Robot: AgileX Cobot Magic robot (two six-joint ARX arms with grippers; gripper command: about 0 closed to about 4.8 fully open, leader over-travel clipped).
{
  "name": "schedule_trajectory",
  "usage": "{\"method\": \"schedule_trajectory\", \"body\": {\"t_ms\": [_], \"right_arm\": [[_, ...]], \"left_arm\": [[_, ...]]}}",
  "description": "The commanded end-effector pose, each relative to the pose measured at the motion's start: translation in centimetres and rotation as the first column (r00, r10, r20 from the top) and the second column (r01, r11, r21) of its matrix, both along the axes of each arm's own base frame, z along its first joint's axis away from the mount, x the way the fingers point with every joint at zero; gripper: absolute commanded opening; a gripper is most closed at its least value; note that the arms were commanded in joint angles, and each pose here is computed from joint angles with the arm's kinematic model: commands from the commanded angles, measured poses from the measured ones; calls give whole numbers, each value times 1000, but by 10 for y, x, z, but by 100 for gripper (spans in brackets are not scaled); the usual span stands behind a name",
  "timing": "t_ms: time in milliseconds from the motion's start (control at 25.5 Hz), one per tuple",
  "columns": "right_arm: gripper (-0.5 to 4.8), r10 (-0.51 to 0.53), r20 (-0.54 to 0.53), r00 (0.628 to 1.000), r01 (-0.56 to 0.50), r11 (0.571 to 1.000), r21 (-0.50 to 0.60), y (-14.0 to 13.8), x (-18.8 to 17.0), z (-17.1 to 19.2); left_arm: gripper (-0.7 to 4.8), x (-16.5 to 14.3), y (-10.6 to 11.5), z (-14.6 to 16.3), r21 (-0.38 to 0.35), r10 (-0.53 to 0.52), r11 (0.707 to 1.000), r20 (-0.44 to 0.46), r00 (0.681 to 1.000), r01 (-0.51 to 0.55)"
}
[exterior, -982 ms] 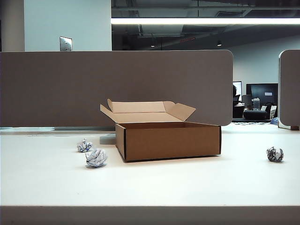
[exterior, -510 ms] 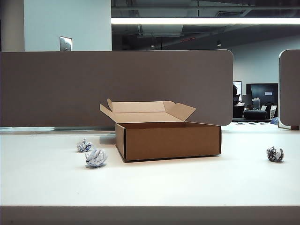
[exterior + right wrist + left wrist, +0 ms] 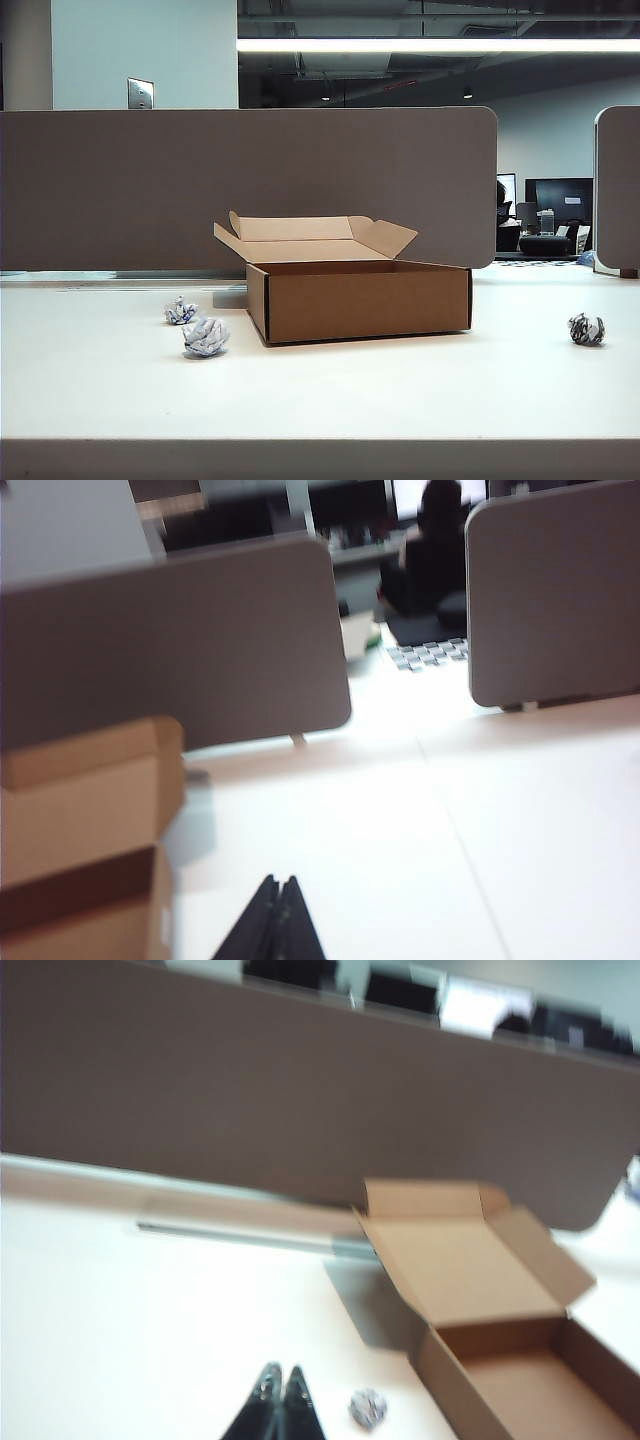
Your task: Pick up all the paper balls on the table and put them in the paper box.
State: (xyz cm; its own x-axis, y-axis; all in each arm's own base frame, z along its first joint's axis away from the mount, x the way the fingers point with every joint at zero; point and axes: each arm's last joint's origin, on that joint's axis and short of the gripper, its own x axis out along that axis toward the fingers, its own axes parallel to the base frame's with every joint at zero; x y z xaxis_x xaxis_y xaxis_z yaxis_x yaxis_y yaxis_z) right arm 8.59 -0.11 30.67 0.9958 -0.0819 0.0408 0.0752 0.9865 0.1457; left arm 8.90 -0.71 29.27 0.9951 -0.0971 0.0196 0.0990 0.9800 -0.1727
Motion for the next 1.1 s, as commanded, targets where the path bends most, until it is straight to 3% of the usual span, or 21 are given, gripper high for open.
{"method": "schedule_trajectory", "body": {"t_ms": [39, 236, 314, 393, 432, 550, 707, 825, 1021, 1099], "right_arm": [[-5, 23, -90, 996, -27, 998, -48, 1, 33, 23], [-5, 92, -248, 964, -107, 993, -49, 6, 74, 23], [-5, 116, -387, 915, -178, 975, -129, 14, 105, 12], [-6, 120, -452, 884, -209, 966, -150, 17, 120, 3], [-5, 126, -506, 853, -232, 961, -151, 20, 133, -7], [24, 125, -570, 812, -246, 959, -140, 22, 148, -23], [179, 147, -635, 758, -278, 954, -111, 24, 163, -42], [265, 170, -663, 729, -296, 952, -82, 26, 170, -53], [285, 161, -702, 694, -257, 966, -32, 27, 182, -70], [311, 151, -716, 682, -251, 967, -35, 27, 186, -76]], "left_arm": [[-5, 29, -5, 15, 32, -92, 995, -95, 991, 95], [-5, 67, -8, 17, 25, -127, 991, -217, 968, 135], [-5, 94, -14, 11, -17, -240, 969, -306, 921, 247], [-5, 109, -18, 5, -54, -315, 947, -358, 879, 318], [-5, 119, -22, -2, -84, -374, 925, -390, 842, 372], [9, 128, -31, -12, -102, -466, 877, -420, 779, 470], [114, 134, -47, -23, -30, -526, 817, -450, 721, 576], [165, 135, -62, -30, 56, -566, 747, -470, 677, 662], [195, 140, -86, -52, 152, -570, 646, -556, 605, 748], [247, 143, -90, -60, 154, -567, 626, -583, 582, 765]]}}
